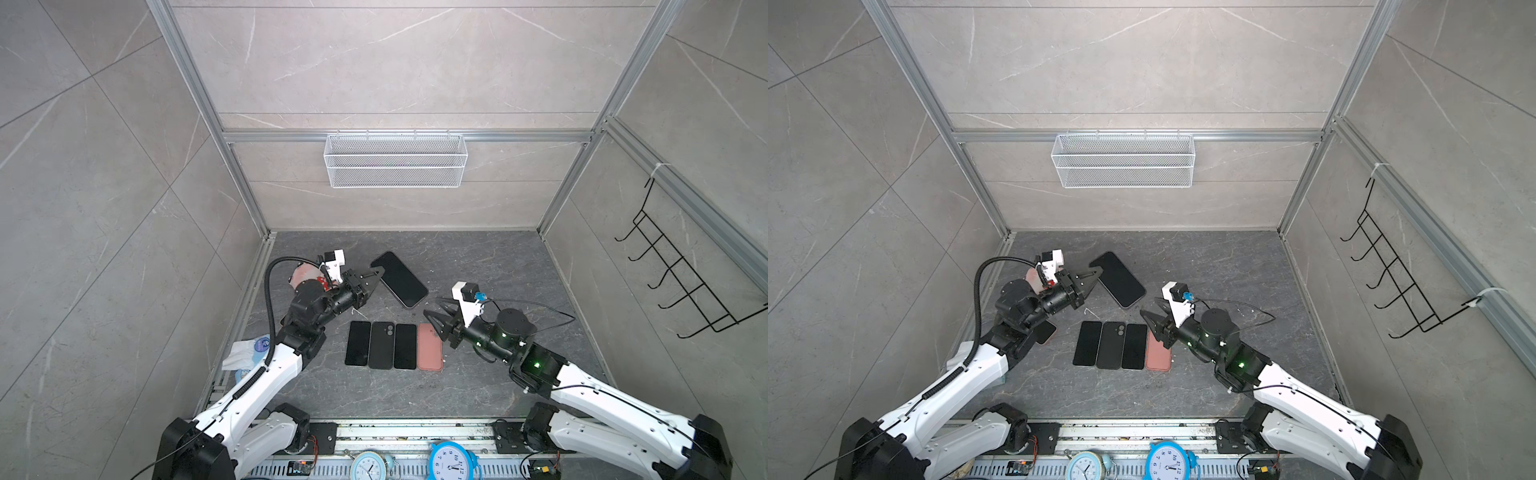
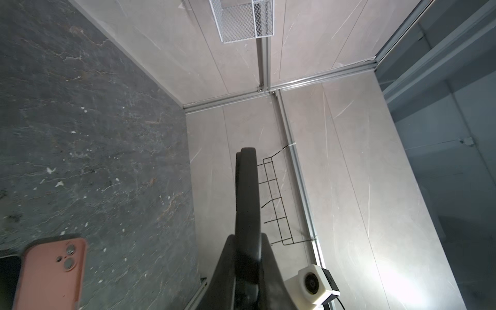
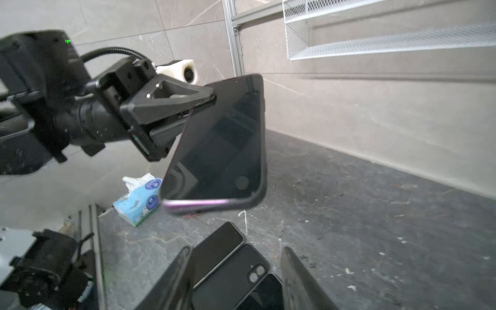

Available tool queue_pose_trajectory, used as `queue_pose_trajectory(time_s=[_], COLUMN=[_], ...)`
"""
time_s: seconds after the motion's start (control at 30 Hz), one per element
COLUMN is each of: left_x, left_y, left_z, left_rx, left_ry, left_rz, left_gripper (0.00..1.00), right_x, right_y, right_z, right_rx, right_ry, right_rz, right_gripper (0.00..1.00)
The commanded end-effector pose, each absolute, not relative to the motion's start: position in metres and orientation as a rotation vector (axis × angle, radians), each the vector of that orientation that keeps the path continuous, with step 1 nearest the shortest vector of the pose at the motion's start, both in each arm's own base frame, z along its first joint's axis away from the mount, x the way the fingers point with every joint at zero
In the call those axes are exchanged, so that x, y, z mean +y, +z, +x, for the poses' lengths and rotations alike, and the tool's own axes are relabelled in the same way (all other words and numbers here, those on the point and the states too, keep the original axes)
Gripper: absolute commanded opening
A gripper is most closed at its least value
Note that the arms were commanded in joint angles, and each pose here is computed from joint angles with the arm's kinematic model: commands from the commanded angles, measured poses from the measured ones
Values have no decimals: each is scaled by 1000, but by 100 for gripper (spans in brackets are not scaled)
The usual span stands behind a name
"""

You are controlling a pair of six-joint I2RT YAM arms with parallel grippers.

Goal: Take the phone out of the phone case
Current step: Remove the phone case from the phone.

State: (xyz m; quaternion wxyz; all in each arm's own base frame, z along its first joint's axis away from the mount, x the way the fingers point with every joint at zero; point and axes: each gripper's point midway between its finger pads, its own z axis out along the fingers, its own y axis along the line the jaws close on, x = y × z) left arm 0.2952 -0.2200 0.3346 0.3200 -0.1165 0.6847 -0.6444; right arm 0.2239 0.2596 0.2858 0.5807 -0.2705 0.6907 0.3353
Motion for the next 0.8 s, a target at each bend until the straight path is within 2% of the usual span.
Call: queue_pose_trajectory(time_s=[0.0, 0.13, 0.27, 0.57, 0.77], left_x=[-227, -247, -249, -247, -246], left_y=[392, 395, 393, 398, 394], left_z=[266, 242, 227, 209, 206], left_rx=[1735, 1756, 1719, 1632, 1625], left_ry=[-1670, -1652, -1583, -1556, -1547], left_rz=[156, 591, 815, 939, 950], left_gripper=[0, 0, 0, 0, 0], right_x=[256, 267, 277, 298, 302], right_y=[274, 282, 281, 273, 277], right_z=[211, 196, 185, 178, 174], right_rx=[1701, 1758, 1783, 1796, 1762], right_ry=[750, 781, 823, 905, 946], right_rz=[-756, -917, -1046, -1181, -1195], right_gripper=[65, 63, 60, 48, 46])
